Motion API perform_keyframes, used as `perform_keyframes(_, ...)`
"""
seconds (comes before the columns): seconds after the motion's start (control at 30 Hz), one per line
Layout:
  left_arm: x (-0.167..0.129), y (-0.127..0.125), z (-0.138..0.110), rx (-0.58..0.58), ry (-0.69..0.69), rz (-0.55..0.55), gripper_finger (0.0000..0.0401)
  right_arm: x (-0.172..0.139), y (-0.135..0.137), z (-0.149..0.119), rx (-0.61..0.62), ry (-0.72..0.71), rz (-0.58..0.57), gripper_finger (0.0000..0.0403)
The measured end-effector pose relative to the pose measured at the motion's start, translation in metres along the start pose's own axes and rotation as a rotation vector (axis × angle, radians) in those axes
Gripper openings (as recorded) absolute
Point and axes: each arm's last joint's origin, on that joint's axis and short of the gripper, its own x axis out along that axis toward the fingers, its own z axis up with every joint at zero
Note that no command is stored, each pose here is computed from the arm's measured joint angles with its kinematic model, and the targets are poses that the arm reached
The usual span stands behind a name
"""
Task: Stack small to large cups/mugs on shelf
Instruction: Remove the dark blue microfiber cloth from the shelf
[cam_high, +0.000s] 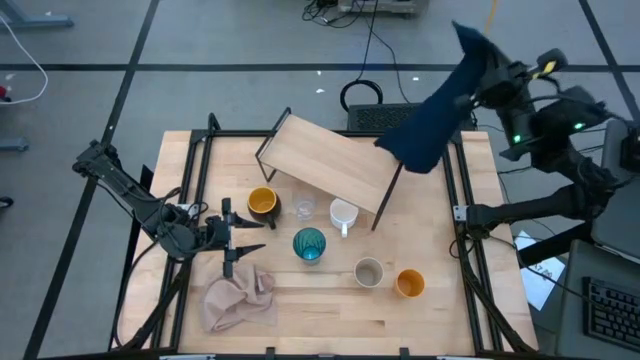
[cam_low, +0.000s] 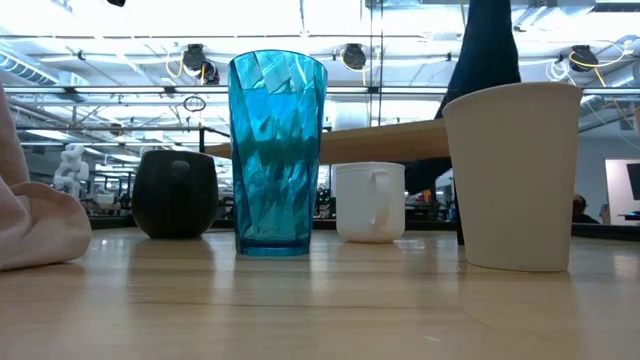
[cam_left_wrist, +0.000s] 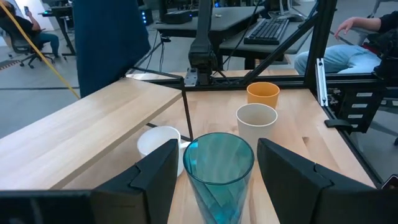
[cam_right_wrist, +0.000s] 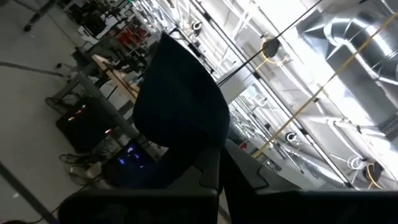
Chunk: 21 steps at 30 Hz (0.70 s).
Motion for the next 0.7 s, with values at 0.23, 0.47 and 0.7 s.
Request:
perform_keyframes(0.23,0.000,0.000,0.000,-0.001,0.000,-0.001,0.0218,-0.005,0.037,-0.026,-0.063,0.074,0.014,0.0000)
perform_keyframes(0.47,0.000,0.000,0.000,-0.001,0.000,-0.001,0.0218,-0.013,0.070,-0.058,-0.093,0.156,0.022,0.0000)
perform_keyframes(0.7,0.000,0.000,0.000,-0.001,0.000,-0.001,0.0218,-0.025,0.100,-0.093,-0.089,0.204,0.028,0.0000)
